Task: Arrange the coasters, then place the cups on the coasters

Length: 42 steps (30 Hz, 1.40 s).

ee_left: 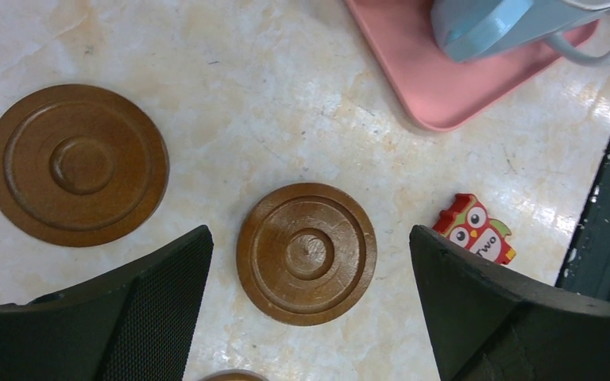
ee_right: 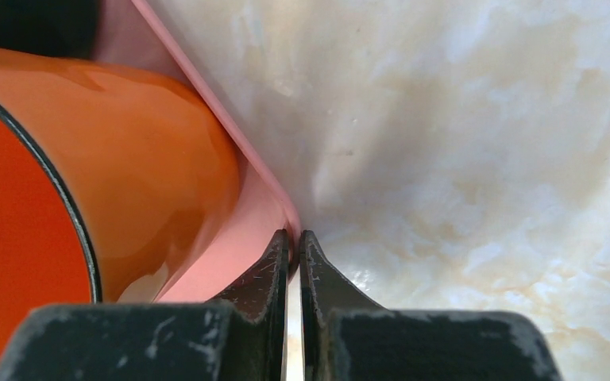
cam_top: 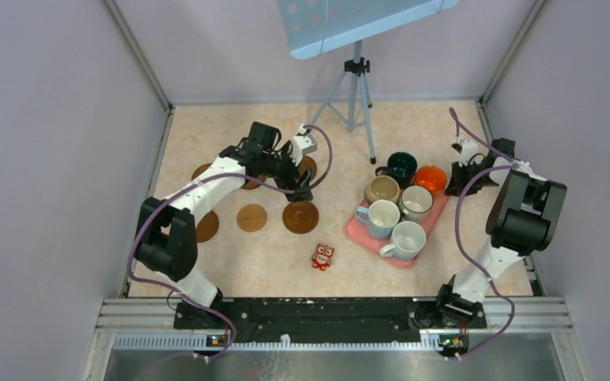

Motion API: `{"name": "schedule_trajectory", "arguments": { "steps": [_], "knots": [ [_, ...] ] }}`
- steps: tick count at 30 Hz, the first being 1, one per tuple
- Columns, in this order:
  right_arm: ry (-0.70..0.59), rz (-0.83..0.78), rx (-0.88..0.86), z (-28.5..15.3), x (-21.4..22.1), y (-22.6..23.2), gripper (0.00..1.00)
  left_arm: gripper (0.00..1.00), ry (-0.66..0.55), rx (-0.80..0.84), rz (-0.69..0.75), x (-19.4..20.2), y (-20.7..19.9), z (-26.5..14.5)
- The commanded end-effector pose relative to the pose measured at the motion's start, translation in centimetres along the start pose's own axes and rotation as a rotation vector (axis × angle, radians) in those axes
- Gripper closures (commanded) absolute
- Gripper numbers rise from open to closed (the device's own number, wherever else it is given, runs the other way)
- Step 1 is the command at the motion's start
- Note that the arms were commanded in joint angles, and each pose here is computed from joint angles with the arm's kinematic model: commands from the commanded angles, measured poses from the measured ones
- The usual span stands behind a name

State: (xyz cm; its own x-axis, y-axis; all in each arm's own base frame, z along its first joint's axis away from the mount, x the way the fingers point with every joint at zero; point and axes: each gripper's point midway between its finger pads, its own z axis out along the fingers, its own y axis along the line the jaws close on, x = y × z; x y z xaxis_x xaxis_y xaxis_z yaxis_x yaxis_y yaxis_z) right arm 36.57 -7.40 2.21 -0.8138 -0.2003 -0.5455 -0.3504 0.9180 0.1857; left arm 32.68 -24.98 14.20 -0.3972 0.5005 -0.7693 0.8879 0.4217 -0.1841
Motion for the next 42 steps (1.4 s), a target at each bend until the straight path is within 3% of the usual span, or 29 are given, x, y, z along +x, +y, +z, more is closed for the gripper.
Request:
{"name": "schedule_trajectory", "arguments": {
  "steps": [1,9,13,19,23,29,36,42],
  "knots": [
    [0.139,0.150,-0.236,-0.8,5.0,7.0,1.00,0.01,-0.035,0.136,0.073,-2.0,-2.1,-0.3],
    [0.138,0.189,-0.300,-1.1,5.4,9.1,0.95,0.01,0.024,0.221,0.300,-2.1,-4.8,2.3],
    [0.136,0.195,-0.290,-1.5,5.1,9.2,0.87,0.01,0.055,0.228,0.393,-2.3,-5.9,4.2],
    [0.055,0.226,-0.256,-3.5,2.1,8.3,0.52,0.04,0.104,0.278,0.527,-2.4,-8.4,7.3],
    [0.031,0.221,-0.226,-4.9,1.2,7.6,0.37,0.06,0.128,0.285,0.597,-2.3,-9.1,8.7],
    [-0.036,0.250,-0.237,-7.7,-0.2,6.7,0.35,0.13,0.177,0.311,0.671,-1.8,-10.6,10.5],
    [-0.081,0.216,-0.211,-10.2,-1.3,7.3,0.34,0.31,0.226,0.328,0.693,-1.0,-12.0,11.7],
    [-0.209,0.208,-0.249,-13.2,-4.5,9.3,0.29,0.41,0.258,0.312,0.681,-0.1,-12.2,12.0]
  ]
}}
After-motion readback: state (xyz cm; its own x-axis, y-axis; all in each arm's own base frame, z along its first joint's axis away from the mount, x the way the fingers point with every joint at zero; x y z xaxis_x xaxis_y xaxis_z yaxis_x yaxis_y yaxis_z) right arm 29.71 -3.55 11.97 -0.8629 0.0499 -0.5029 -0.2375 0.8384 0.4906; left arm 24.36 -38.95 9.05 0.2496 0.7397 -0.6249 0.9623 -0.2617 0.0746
